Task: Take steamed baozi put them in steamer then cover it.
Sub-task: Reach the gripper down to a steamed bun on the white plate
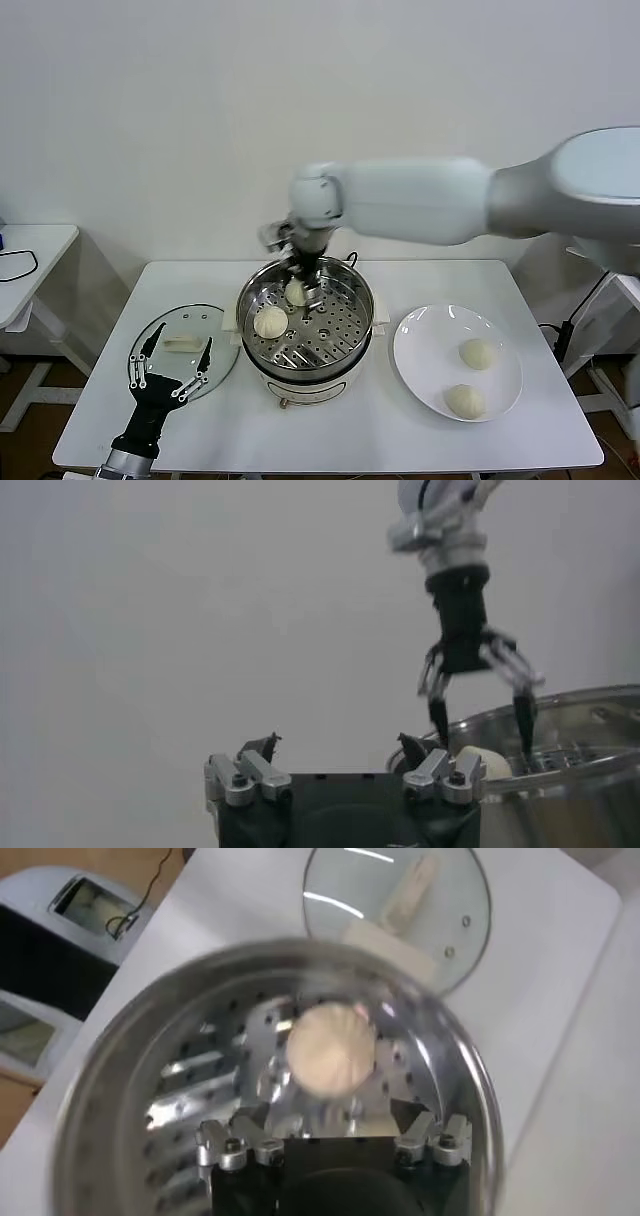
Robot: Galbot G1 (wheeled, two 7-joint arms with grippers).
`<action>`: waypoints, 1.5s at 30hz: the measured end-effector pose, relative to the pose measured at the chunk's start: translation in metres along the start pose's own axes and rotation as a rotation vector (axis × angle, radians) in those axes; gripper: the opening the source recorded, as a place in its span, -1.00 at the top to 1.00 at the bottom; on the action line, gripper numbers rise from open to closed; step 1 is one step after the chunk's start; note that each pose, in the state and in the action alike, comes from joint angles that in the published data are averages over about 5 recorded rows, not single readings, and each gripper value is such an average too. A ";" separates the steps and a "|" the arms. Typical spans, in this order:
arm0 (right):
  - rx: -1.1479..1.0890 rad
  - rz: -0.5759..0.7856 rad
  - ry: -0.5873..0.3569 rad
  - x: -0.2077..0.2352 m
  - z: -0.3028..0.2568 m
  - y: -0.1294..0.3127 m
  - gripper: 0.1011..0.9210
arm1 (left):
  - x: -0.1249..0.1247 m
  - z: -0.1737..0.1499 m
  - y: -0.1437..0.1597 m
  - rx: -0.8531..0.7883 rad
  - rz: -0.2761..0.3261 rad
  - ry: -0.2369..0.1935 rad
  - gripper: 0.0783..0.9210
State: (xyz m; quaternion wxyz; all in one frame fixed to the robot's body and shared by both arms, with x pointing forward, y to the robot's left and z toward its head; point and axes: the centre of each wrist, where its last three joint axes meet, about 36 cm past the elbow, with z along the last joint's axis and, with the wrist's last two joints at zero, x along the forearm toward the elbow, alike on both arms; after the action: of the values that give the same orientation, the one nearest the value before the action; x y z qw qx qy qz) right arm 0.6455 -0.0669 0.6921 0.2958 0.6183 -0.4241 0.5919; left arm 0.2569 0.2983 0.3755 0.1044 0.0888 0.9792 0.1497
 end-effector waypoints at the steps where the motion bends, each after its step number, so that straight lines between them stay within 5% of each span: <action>1: -0.007 -0.002 0.003 0.007 0.014 0.005 -0.76 | 0.000 0.000 0.000 0.000 0.001 -0.001 -0.77; 9: -0.071 -0.043 0.017 0.026 0.121 0.065 -0.76 | -0.001 -0.001 -0.003 0.001 0.001 -0.001 -0.77; 19: -0.165 -0.149 -0.008 -0.030 0.211 0.147 -0.76 | 0.000 -0.002 -0.006 0.000 -0.004 0.010 -0.77; 45: -0.196 -0.300 -0.024 -0.146 0.241 0.208 -0.76 | 0.004 0.001 -0.005 -0.006 -0.018 0.028 -0.77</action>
State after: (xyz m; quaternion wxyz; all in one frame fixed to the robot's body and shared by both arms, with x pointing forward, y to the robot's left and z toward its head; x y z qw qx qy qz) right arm 0.5880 -0.3476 0.4897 0.4346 0.6499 -0.3861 0.4895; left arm 0.2527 0.2943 0.3721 0.0923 0.0777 0.9809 0.1528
